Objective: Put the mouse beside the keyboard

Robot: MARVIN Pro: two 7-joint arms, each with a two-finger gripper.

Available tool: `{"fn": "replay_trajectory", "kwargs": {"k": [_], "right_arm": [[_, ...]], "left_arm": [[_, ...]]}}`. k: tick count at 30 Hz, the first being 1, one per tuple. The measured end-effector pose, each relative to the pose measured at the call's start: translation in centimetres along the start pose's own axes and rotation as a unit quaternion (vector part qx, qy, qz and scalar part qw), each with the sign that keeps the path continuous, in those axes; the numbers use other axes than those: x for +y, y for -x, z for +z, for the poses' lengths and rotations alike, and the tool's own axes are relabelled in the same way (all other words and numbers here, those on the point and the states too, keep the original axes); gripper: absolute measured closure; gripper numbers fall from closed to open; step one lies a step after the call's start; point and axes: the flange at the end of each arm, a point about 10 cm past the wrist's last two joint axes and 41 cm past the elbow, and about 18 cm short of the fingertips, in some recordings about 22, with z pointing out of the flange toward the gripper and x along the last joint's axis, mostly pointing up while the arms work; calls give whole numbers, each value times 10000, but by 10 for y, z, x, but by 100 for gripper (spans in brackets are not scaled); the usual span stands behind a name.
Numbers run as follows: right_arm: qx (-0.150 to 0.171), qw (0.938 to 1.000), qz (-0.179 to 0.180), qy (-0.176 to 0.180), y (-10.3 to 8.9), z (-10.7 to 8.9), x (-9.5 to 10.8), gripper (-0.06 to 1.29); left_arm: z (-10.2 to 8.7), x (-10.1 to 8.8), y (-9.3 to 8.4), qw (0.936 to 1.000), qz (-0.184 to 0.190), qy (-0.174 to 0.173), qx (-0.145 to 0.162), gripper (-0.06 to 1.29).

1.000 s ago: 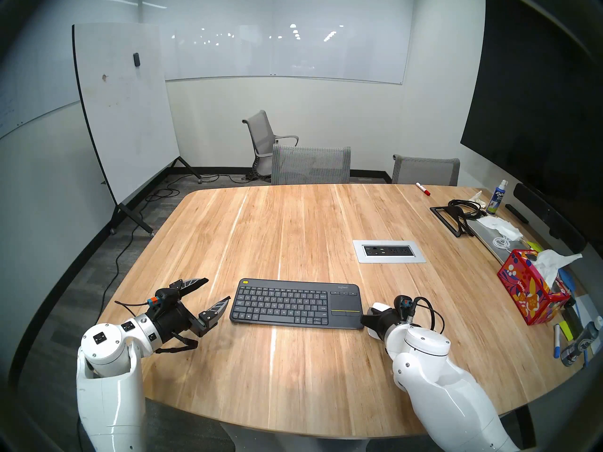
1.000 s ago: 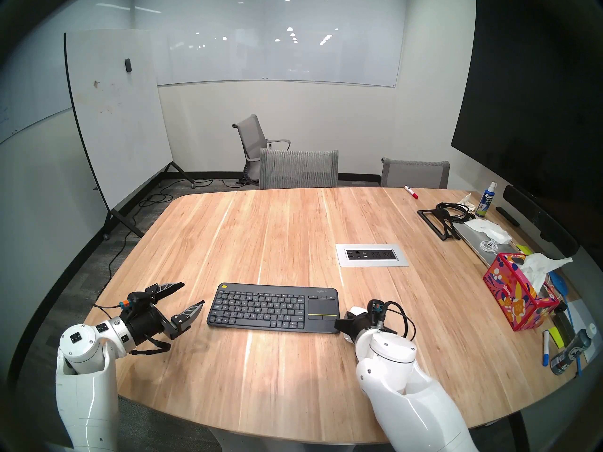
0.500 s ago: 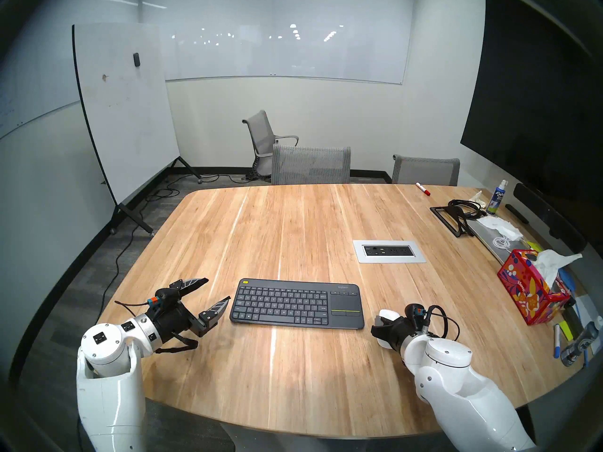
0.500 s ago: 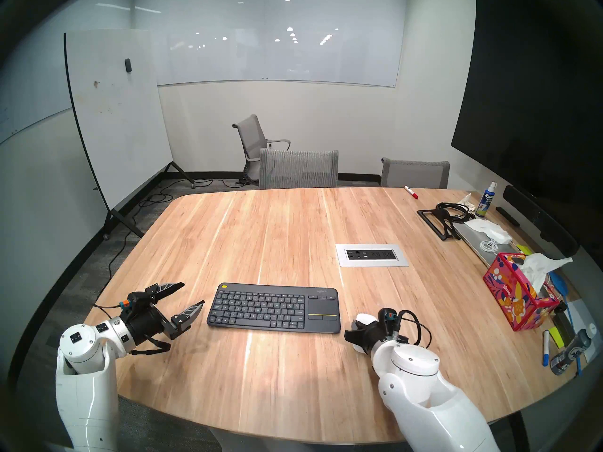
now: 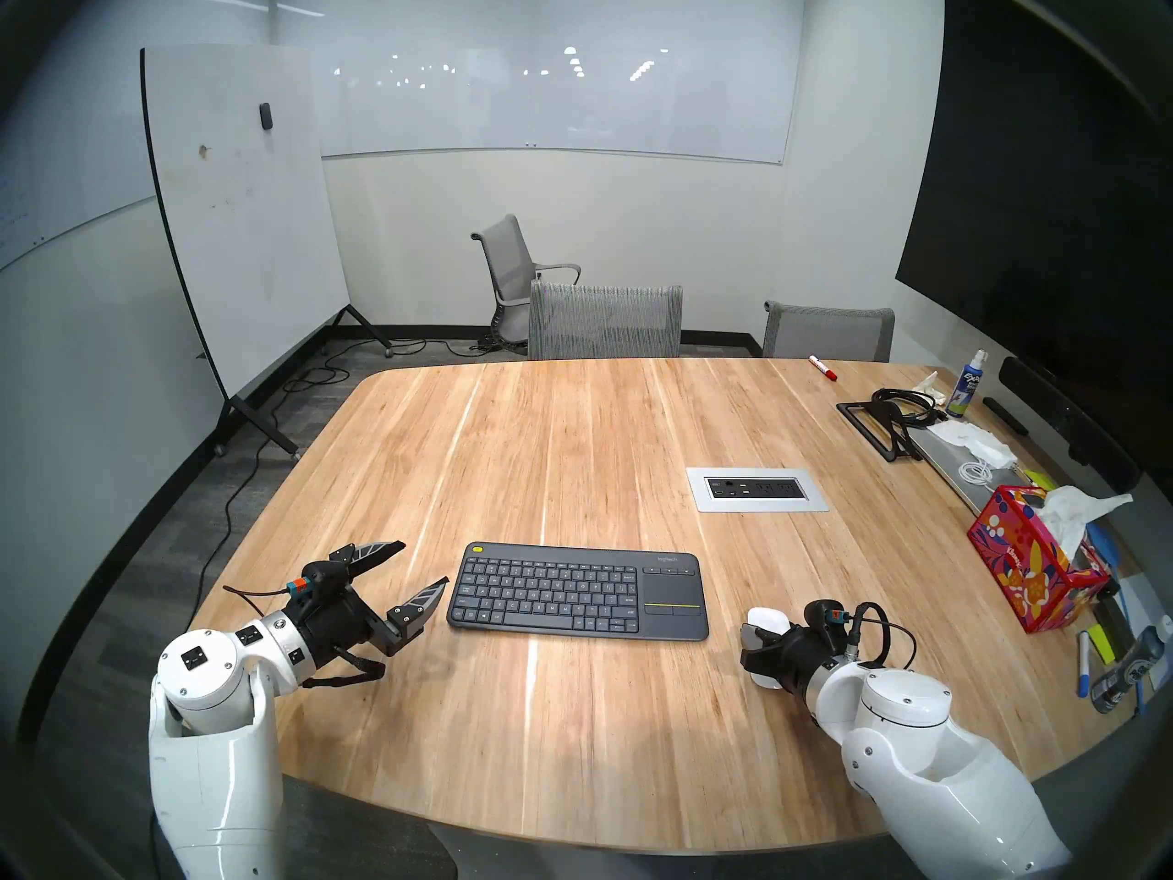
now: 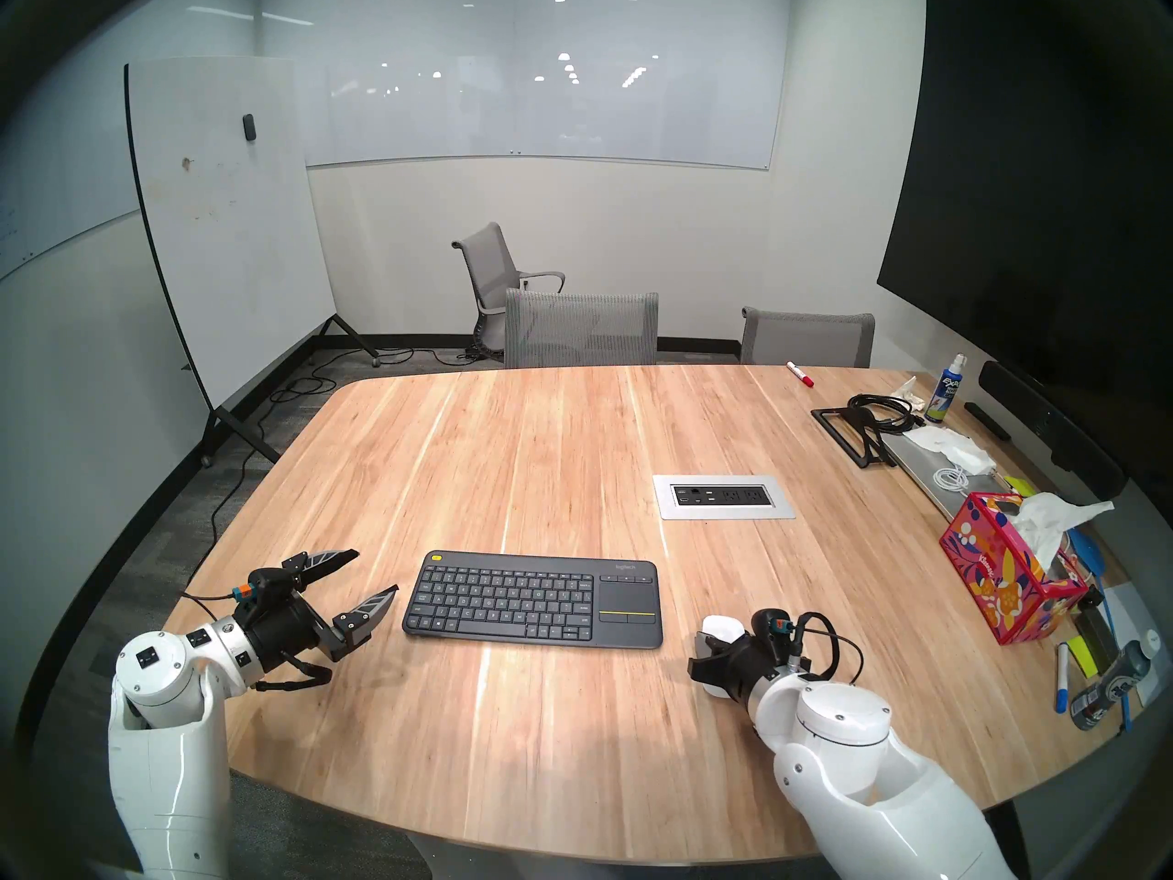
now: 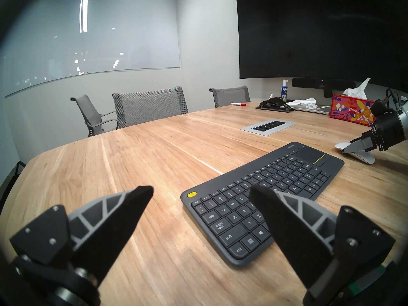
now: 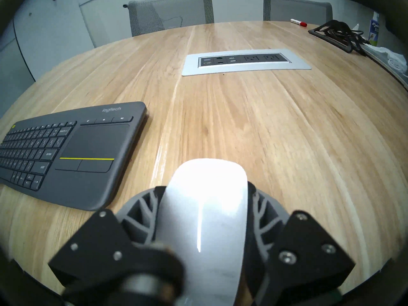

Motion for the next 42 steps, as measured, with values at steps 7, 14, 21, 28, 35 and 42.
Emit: {"fn": "replay_trajectory", "kwargs": {"k": [7, 14, 21, 28, 35, 42], "right_arm": [[131, 9999, -69, -65, -6, 1, 3, 69], [167, 9998, -85, -121, -6, 2, 0, 69], [140, 9997, -44, -181, -2, 5, -5, 69], [112, 9997, 0, -222, 1, 7, -7, 69], [116, 9996, 0, -272, 1, 8, -6, 70], [109, 9994, -46, -329, 0, 9, -4, 70]], "left_arm": [[0, 0, 0, 10000, 0, 0, 0, 3], [0, 0, 0, 10000, 0, 0, 0, 3], [0, 0, 0, 10000, 0, 0, 0, 2], [0, 0, 0, 10000, 0, 0, -1, 2], [0, 0, 0, 10000, 0, 0, -1, 2], [0, 0, 0, 10000, -1, -1, -1, 2]]}}
